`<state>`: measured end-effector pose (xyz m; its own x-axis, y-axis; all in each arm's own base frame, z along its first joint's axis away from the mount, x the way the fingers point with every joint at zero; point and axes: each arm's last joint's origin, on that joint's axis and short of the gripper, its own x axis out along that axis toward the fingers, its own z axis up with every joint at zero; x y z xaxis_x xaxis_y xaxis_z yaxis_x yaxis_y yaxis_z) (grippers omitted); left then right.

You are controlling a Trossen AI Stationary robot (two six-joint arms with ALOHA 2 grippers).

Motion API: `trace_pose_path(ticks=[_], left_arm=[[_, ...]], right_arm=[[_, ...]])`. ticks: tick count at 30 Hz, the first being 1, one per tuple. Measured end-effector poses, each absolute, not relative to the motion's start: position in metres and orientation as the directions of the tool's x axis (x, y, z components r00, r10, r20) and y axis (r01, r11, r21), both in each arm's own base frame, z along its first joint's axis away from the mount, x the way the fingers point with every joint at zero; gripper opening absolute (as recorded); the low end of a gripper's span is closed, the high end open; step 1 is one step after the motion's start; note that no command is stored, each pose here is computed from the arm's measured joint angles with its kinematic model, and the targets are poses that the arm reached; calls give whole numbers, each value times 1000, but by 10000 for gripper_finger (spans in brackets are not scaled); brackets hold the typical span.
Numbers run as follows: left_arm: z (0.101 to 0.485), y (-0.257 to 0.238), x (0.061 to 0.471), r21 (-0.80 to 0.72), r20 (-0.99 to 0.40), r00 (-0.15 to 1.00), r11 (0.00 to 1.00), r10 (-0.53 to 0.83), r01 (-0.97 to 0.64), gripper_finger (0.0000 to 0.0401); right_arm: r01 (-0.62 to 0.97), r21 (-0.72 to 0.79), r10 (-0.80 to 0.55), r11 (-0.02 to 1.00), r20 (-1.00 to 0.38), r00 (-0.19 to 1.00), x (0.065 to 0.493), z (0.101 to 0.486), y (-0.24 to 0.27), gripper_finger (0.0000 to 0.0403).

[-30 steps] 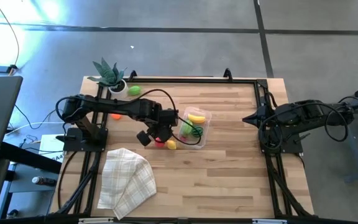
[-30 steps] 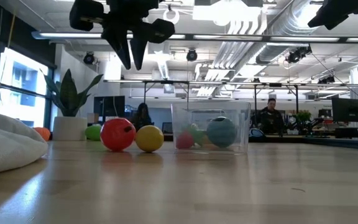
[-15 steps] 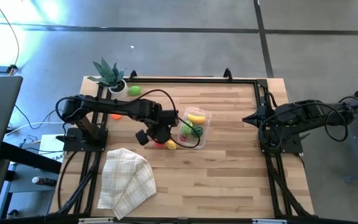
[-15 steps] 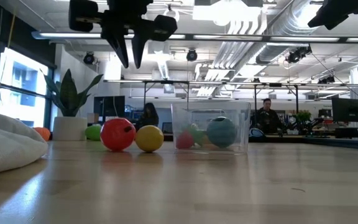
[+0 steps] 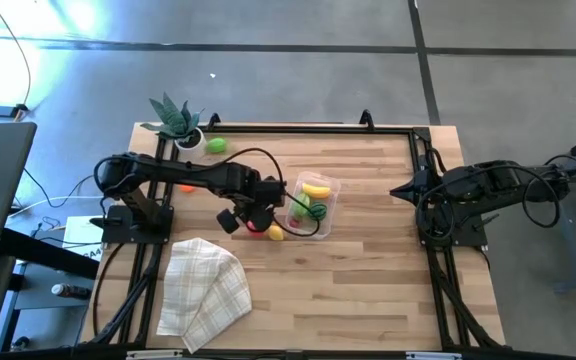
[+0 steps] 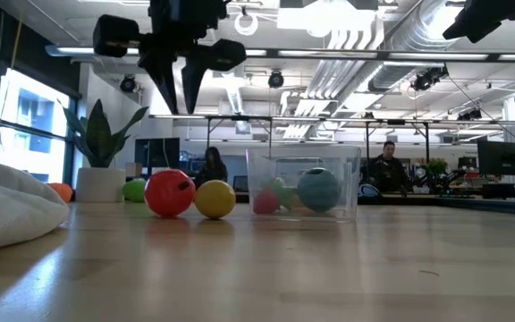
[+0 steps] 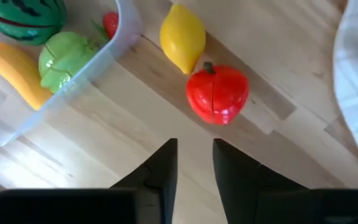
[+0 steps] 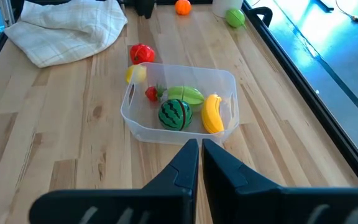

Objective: Pick and placing Produce into tupperware
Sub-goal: Put the apple into the transparent bin

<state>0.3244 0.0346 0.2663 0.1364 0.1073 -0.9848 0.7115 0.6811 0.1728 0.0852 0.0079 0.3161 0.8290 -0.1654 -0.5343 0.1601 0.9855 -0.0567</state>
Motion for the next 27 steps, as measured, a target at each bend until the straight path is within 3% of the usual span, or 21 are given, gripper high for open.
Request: trace_pose_path(ticks=[7,13,18,27], left_arm=[[261,35,326,194,-981,154,684,121,703,170],[259,33,325,134,-988,146,677,39,724,228],[244,31,319,69,-994,106,631,-20,772,240],[219,30,318,93,-991,131,597,-21,797,235]], right_arm=[[160,-57,-166,985,-534,829,85,316,8,11],[160,-57,-165,985,-534,829,85,316,8,11],[160,-57,-165,985,-534,829,85,316,8,11],[160,-57,-165,985,-534,829,85,316,8,11]])
